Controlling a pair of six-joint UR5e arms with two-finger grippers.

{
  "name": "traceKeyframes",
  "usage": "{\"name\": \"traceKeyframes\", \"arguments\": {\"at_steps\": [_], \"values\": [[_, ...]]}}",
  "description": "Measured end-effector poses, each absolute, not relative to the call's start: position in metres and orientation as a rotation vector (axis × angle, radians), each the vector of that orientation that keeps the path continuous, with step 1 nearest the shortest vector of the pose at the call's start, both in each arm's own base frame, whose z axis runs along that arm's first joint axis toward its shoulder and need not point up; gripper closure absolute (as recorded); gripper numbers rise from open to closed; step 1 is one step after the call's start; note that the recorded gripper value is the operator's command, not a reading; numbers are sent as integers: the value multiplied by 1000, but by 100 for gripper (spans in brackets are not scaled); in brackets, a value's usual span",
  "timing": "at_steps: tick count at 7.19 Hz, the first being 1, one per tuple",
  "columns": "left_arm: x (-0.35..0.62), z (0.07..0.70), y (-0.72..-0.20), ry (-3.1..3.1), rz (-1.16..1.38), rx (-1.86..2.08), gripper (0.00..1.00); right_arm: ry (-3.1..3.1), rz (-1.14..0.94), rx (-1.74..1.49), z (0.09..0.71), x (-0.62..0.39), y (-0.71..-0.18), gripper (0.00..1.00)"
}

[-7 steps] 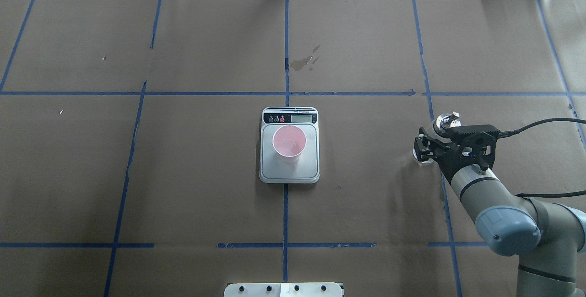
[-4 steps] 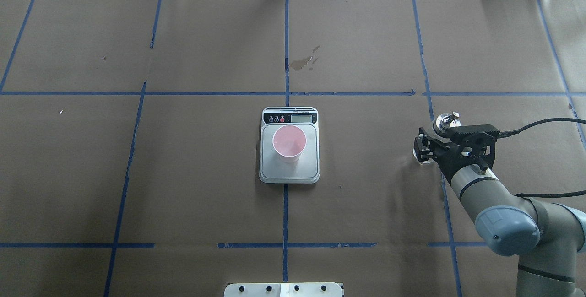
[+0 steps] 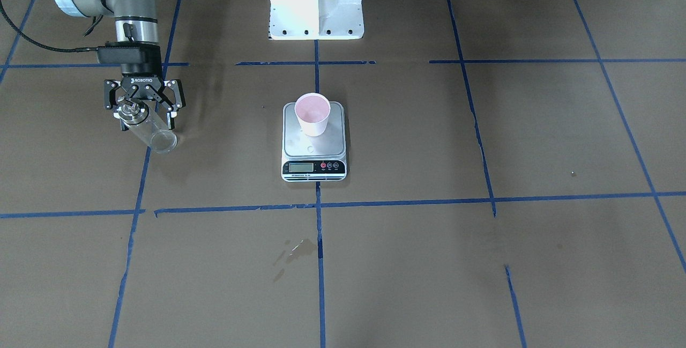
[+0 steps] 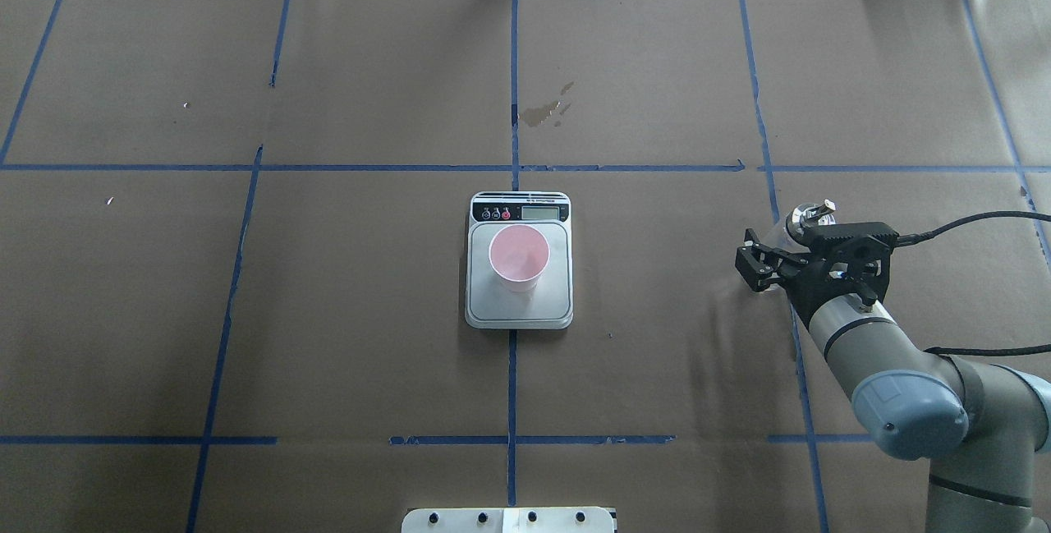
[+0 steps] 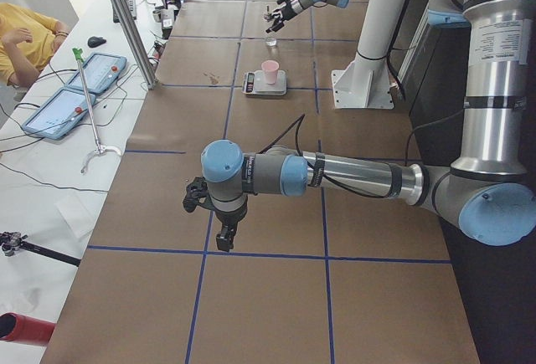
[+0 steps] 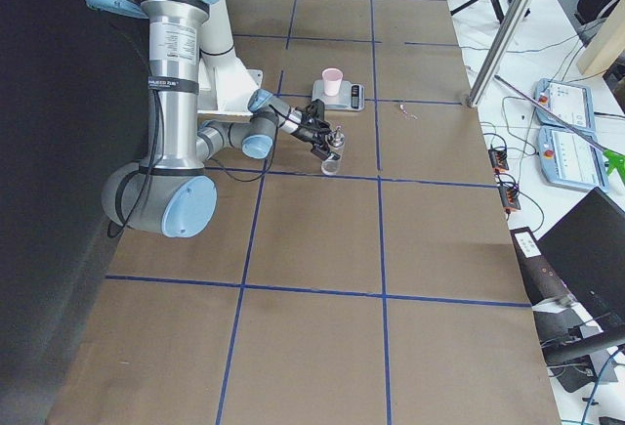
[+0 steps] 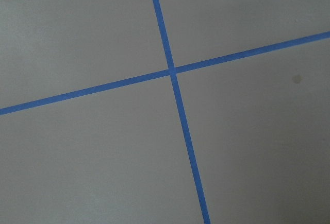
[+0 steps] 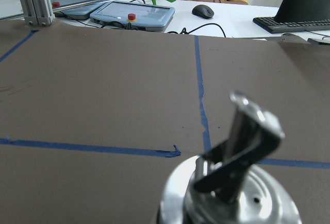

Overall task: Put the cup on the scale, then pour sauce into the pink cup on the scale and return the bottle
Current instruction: 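Lower the bottle onto the table with the right gripper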

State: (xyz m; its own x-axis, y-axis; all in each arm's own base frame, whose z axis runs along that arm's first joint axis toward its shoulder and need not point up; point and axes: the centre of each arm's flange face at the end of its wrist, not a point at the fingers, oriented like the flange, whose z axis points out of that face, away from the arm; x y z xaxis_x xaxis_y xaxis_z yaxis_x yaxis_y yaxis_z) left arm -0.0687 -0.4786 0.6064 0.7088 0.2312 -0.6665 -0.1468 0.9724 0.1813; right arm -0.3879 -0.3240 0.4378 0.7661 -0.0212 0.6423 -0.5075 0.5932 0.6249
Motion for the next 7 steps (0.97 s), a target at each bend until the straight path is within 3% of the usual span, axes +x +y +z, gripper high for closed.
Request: {"name": "traceKeyframes", "arguments": {"at_steps": [7], "values": [[-68, 605, -479, 756, 212, 121, 0, -668, 293, 920, 458, -374, -302, 0]]}}
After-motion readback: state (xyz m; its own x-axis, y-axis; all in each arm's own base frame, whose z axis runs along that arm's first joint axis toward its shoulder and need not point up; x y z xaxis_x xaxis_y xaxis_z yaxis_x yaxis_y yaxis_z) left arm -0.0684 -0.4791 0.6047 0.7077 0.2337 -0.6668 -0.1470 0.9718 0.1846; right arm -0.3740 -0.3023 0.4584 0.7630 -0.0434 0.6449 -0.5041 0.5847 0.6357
